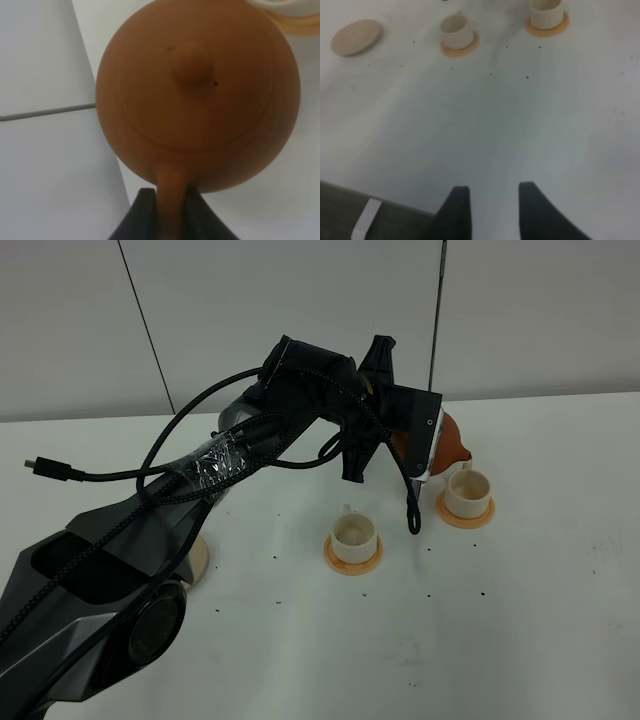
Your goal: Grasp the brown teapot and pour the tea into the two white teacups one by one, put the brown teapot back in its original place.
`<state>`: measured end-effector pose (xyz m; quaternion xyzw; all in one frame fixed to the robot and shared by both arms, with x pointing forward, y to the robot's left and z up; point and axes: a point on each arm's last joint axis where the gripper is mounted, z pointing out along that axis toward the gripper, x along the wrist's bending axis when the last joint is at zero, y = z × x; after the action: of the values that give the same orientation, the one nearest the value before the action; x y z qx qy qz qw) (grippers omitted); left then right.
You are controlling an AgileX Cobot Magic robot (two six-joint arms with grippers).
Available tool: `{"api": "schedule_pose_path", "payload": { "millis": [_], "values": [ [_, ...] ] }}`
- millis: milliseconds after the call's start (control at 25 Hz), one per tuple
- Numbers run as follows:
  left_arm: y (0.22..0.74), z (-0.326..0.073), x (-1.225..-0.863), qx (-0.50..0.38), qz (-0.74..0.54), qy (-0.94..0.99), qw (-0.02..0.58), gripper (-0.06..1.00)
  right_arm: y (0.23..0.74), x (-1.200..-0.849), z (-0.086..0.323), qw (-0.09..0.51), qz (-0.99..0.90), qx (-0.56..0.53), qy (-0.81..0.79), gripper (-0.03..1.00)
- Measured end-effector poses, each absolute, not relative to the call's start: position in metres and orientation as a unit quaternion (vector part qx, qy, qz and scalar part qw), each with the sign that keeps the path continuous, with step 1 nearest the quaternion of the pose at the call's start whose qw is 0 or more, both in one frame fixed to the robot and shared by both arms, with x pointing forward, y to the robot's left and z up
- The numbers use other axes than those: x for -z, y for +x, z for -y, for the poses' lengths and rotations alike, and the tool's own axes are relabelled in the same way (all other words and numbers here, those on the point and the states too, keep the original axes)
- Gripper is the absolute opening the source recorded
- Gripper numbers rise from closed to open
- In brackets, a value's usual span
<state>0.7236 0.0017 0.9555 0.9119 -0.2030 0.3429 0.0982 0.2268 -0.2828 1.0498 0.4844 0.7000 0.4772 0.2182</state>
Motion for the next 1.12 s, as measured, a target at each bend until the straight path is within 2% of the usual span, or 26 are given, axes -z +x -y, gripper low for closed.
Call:
{"api": "schedule_pose_path", "payload": {
  "millis": [1120],
  "values": [
    [0.721, 0.008, -0.963, -0.374, 0.248, 0.89, 0.08, 0.17, 0.227, -1.05, 0.284, 0.224, -0.7, -0.473, 0.485, 0.23]
  ]
}}
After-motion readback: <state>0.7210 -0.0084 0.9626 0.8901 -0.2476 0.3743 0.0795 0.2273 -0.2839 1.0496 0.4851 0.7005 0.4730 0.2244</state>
